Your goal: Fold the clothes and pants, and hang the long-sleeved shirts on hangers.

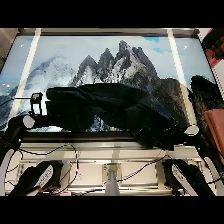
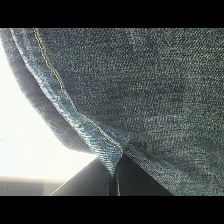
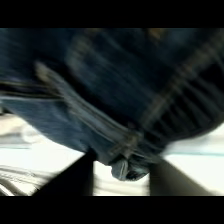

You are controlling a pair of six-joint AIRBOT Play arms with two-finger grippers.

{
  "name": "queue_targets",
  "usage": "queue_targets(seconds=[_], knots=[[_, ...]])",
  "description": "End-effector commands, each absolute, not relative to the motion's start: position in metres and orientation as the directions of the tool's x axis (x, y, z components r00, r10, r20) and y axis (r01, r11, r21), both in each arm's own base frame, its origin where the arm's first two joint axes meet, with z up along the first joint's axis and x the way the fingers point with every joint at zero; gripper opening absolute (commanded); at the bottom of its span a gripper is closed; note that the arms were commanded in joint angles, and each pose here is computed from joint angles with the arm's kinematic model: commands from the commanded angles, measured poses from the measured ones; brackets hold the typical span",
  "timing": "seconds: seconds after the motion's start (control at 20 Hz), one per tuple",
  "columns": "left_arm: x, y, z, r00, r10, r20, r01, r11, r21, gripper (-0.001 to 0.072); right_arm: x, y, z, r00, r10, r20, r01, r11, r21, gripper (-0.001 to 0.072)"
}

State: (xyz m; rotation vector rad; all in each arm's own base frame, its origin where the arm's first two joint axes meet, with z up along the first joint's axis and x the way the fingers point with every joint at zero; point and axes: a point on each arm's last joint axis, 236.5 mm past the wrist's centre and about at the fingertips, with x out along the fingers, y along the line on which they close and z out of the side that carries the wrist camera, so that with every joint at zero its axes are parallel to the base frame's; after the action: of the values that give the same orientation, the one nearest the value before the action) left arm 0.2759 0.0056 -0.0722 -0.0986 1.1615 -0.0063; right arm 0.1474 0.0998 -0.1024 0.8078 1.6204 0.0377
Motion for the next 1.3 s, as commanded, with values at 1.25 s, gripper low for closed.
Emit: queue_targets(seconds=[1.25], knots=[[0.426, 0.108, 0.001, 0.407, 0.053, -0.912, -0.226, 0.973, -0.044, 0.0016, 0.419, -0.040, -0.004, 0.439, 0.042, -0.898, 0.188, 0.972, 0.138, 0.0053]])
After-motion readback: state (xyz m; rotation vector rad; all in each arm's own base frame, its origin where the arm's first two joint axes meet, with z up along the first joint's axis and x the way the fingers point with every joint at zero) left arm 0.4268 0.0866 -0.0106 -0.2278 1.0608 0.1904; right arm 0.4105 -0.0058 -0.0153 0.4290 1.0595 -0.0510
